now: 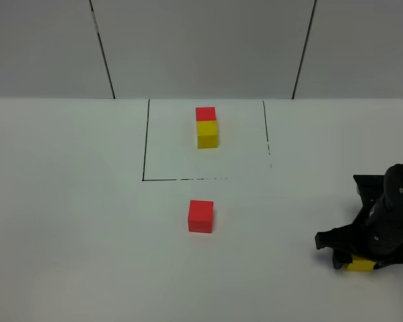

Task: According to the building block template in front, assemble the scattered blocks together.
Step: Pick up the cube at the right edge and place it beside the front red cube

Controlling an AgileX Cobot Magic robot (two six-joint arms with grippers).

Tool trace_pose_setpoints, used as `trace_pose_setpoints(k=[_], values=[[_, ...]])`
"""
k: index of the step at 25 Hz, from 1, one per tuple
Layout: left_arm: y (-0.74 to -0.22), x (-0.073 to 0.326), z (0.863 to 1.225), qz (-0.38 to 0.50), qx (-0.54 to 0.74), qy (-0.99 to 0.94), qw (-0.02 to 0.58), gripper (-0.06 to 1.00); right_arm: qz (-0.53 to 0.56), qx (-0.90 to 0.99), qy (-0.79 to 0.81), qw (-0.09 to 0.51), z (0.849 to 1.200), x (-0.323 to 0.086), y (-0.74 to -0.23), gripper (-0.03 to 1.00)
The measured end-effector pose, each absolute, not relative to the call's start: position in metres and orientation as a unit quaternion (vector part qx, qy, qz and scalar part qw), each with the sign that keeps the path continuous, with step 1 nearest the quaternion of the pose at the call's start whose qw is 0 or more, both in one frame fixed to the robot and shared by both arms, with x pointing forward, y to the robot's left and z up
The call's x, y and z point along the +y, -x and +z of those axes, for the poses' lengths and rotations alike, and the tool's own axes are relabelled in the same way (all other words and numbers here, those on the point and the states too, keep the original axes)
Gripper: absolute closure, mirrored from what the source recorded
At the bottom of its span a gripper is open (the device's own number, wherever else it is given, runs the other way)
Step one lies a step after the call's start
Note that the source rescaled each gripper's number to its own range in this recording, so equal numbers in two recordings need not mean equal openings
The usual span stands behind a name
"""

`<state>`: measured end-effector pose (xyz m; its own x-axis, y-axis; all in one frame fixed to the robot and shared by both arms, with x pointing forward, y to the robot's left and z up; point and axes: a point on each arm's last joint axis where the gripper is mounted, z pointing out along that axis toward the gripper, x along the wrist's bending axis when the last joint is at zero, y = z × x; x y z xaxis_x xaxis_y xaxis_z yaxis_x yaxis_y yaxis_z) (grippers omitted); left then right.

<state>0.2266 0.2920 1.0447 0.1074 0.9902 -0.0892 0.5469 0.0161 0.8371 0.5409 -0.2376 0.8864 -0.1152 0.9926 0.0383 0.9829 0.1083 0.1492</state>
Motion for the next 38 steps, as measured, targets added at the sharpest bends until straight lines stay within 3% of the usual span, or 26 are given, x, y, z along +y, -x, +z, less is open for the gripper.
trace_pose_setpoints(k=[6,17,29,34,38], values=[[-0.227,0.292,1.045,0.290,0.602,-0.639,0.382,0.57,0.070,0.744,-0.663,0.037,0.887,-0.238,-0.541,0.96],[-0.227,0.292,1.045,0.290,0.602,-0.639,0.382,0.57,0.025,0.810,-0.585,0.011,0.893,-0.231,-0.541,0.97],[-0.227,0.292,1.045,0.290,0.602,-0.639,0.382,0.57,0.001,0.989,-0.112,0.098,0.973,-0.129,-0.566,0.97],[-0.227,0.292,1.045,0.290,0.602,-0.639,0.382,0.57,0.001,0.990,-0.032,0.136,0.999,-0.094,-0.574,0.97],[-0.227,0.292,1.045,0.290,0.602,-0.639,0.382,0.57,-0.025,0.993,-0.017,0.111,0.992,-0.078,-0.587,0.97]])
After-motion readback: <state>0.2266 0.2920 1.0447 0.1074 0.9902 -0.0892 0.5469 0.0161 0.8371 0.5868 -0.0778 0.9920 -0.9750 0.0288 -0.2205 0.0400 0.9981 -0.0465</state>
